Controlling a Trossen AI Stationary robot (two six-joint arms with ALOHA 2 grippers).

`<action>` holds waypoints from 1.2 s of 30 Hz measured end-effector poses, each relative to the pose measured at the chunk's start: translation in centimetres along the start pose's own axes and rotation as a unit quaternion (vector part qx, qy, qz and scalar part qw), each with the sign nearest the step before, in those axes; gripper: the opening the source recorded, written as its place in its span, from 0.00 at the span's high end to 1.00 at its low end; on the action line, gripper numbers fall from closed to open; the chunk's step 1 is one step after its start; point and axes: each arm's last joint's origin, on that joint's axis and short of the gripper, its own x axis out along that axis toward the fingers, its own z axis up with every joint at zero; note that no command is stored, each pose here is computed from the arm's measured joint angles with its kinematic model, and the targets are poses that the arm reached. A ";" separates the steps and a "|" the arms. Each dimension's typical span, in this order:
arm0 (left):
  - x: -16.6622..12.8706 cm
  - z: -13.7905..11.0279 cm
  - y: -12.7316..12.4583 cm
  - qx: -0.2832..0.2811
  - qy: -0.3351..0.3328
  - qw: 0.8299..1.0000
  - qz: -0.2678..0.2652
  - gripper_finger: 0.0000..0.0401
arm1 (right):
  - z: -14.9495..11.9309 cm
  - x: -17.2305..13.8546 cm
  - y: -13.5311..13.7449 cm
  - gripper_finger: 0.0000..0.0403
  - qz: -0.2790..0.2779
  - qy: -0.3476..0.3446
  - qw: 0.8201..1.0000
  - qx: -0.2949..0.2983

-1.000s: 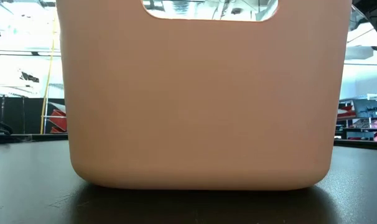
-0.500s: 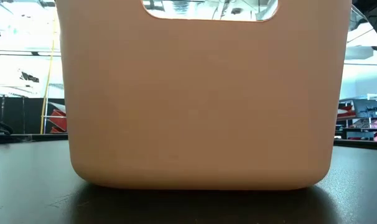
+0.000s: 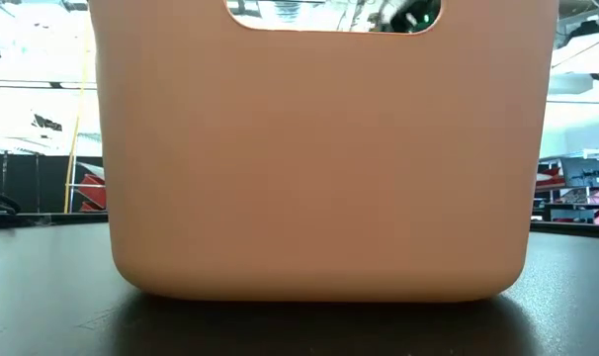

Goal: Sort soda cans
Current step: Put the bottom left red soda can into the yellow bin

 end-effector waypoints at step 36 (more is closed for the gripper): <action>0.7 0.2 1.1 -0.017 0.001 1.000 0.019 0.19 | -0.1 11.0 11.7 0.03 0.103 -0.072 0.972 -0.198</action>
